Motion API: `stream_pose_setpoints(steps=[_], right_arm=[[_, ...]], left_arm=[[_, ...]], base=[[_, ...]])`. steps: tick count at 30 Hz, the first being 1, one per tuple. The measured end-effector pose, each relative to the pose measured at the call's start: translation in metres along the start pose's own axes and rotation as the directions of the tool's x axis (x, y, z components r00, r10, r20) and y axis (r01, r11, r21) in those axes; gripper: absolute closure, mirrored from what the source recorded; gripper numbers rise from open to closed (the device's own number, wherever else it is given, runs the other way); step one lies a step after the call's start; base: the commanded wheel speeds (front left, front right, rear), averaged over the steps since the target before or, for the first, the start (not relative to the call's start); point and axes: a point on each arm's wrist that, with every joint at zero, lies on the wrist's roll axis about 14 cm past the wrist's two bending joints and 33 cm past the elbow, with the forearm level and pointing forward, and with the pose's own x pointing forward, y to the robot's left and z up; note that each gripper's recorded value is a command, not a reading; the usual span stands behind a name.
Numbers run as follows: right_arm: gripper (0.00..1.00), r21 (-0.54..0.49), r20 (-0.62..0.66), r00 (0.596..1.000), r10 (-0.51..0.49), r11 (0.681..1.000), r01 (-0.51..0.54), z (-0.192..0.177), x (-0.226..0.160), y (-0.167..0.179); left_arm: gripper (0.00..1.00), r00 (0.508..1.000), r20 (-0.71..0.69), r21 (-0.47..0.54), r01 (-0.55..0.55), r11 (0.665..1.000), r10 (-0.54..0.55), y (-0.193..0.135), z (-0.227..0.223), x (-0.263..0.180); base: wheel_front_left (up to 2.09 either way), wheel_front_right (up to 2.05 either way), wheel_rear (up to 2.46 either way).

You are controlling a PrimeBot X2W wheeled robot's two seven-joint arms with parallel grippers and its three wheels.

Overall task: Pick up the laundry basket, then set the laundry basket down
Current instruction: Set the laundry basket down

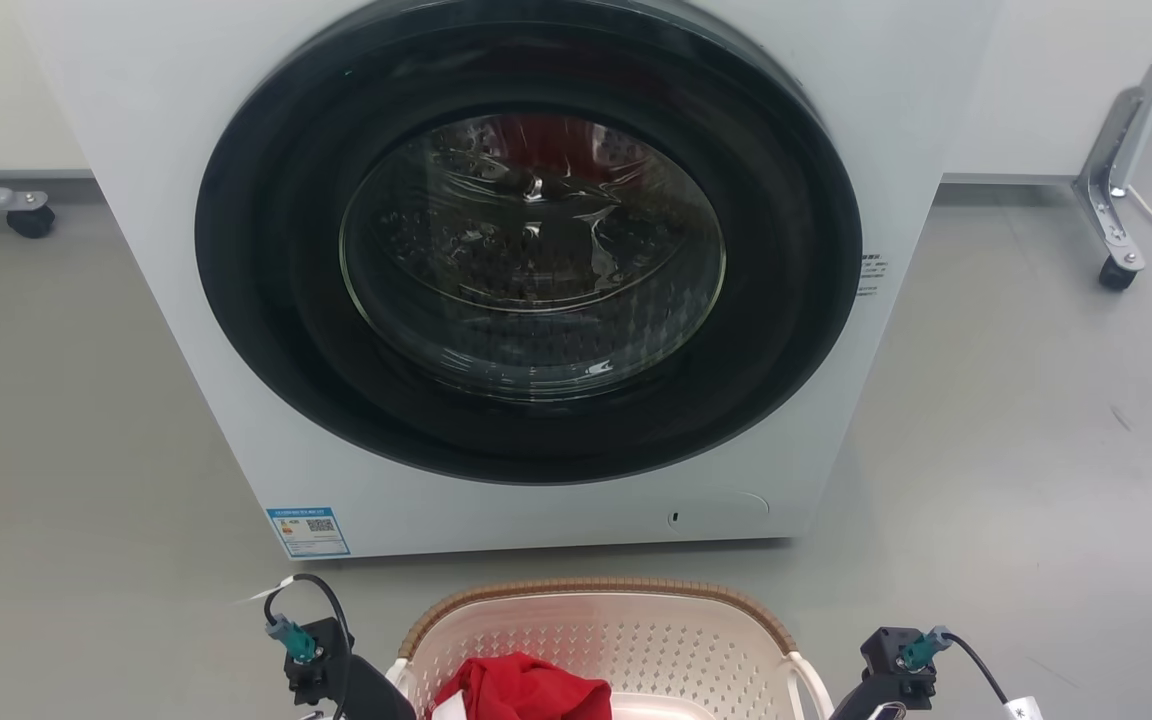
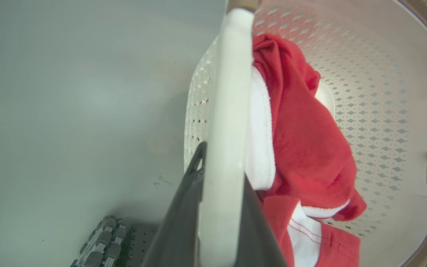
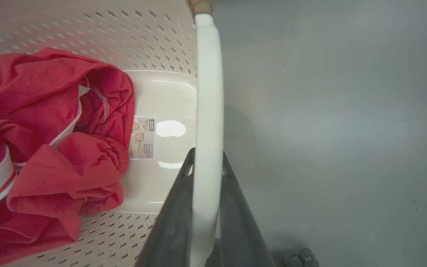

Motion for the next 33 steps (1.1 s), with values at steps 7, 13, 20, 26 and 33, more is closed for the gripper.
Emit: stream_pose_setpoints(steps=[7,13,20,26,33], right_arm=[[1.0,0.006,-0.011,1.0,0.0,1.0,0.0,-0.001,0.005,-0.003],[1.0,0.014,-0.024,1.0,0.002,1.0,-0.002,-0.004,0.013,-0.007],[1.0,0.02,-0.011,1.0,0.007,1.0,-0.007,0.006,0.026,-0.011],[1.0,0.022,-0.003,1.0,0.009,1.0,-0.009,0.014,0.041,-0.018],[1.0,-0.001,0.02,1.0,0.008,1.0,-0.008,0.027,0.061,-0.028]], left_arm=[[1.0,1.0,0.007,0.0,0.003,1.0,-0.003,0.0,0.001,0.005],[1.0,1.0,0.006,-0.014,-0.005,1.0,0.005,0.004,0.001,0.014],[1.0,1.0,0.011,-0.024,-0.014,1.0,0.015,0.007,0.009,0.026],[1.0,1.0,0.012,-0.032,-0.021,0.999,0.021,0.011,0.015,0.043],[1.0,0.999,0.026,-0.033,-0.025,0.999,0.025,0.014,0.027,0.065]], base=[[0.0,0.0,0.0],[0.0,0.0,0.0],[0.0,0.0,0.0],[0.0,0.0,0.0],[0.0,0.0,0.0]])
